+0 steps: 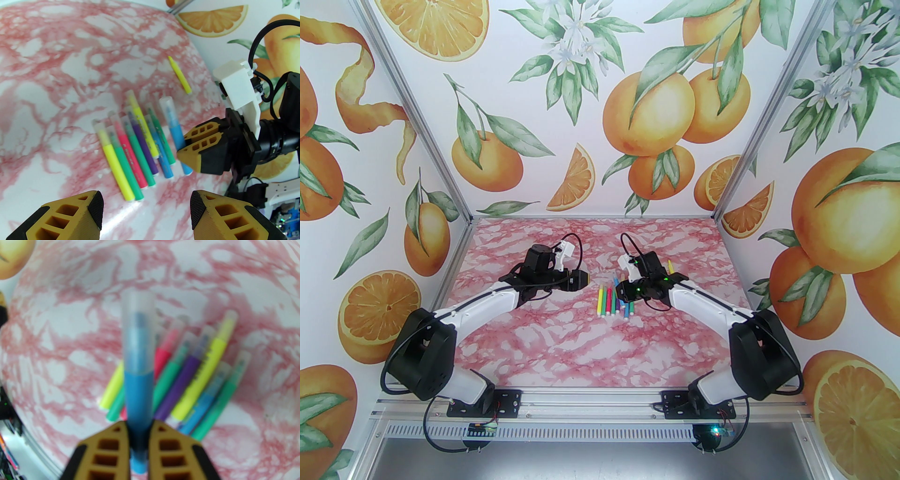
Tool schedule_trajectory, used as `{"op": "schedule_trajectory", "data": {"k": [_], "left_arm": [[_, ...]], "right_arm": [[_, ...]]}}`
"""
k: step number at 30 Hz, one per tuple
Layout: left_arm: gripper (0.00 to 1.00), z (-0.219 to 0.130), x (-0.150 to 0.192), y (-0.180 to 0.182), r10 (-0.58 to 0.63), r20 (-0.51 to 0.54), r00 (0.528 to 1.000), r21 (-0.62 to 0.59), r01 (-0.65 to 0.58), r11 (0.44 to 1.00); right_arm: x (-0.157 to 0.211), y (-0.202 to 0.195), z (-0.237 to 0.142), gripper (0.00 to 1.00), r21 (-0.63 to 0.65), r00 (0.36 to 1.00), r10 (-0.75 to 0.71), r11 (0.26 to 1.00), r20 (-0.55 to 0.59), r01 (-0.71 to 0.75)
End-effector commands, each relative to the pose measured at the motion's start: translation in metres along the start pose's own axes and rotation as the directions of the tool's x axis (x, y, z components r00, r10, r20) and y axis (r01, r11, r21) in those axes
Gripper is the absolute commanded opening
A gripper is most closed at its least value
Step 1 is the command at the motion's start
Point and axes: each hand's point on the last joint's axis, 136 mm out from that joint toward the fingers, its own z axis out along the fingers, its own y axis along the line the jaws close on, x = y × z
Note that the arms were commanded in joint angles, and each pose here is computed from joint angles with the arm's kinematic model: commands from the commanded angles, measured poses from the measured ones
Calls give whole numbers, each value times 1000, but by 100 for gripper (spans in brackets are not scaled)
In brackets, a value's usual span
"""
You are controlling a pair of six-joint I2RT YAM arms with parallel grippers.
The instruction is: Open the pen caps
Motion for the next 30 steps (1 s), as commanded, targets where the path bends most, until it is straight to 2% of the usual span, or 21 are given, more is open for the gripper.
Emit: {"op": "schedule_trajectory", "data": {"k": [1, 13, 30], "left_arm": [[65, 0, -24, -24, 11, 54, 998, 89, -16, 996], [60, 8, -22, -29, -17, 39, 999, 140, 12, 990], [49, 9, -24, -31, -28, 34, 999, 146, 23, 989]], "right_arm": [[-13, 29, -3, 6, -100, 996, -67, 992, 62, 73], [-22, 76, -3, 6, -226, 984, -146, 960, 97, 165], [-24, 98, -8, 6, -277, 976, -178, 938, 124, 206]]}}
